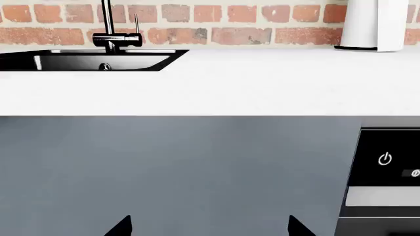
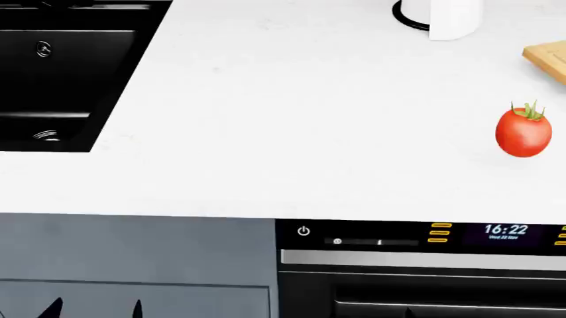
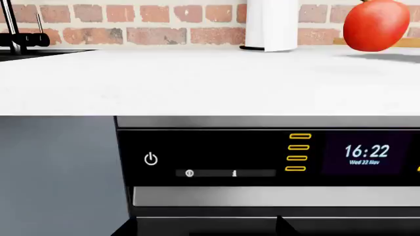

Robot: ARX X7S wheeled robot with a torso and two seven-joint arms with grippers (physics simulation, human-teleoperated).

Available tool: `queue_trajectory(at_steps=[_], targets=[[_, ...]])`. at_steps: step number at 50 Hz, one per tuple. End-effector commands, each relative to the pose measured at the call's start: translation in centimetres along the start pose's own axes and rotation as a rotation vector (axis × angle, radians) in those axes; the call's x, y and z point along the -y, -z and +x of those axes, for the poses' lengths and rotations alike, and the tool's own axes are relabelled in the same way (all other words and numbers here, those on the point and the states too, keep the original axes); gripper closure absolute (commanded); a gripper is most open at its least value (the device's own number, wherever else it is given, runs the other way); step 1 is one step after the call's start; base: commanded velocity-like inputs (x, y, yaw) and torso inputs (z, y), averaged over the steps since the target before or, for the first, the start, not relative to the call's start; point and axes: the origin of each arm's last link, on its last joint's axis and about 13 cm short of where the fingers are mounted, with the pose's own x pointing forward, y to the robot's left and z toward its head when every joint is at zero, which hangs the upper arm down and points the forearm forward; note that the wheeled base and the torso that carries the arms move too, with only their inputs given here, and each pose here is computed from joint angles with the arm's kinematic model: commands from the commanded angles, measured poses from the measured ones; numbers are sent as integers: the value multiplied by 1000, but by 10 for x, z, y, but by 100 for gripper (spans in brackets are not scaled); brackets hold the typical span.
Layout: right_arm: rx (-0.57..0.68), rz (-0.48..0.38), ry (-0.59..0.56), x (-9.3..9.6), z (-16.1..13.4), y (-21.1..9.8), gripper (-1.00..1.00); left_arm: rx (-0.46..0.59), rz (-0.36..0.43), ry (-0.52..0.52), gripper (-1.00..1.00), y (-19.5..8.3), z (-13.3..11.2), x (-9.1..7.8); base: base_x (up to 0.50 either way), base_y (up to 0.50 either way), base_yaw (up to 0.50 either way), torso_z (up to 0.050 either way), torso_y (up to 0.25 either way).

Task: Place the avocado, onion, tomato and bell pepper on the cutting board.

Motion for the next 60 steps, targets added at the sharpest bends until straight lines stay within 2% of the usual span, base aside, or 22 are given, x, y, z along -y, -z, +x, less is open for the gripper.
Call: queue_trajectory(at_steps=[1, 3, 24, 60], targets=[[0, 0, 0, -1, -1, 0, -100, 0, 0, 0, -100, -1, -1, 0, 0, 0, 0, 0, 0], [1, -6, -3, -1, 0, -1, -100, 4, 4, -1, -100, -7, 0, 3, 0, 0, 0, 0, 0], [9, -40, -4, -5, 3, -14, -100, 27, 15, -9, -100, 1, -1, 2, 0, 0, 0, 0, 0], [25, -50, -1, -5, 1, -14, -100, 42, 22, -14, -100, -3, -3, 3, 0, 180, 0, 0, 0]])
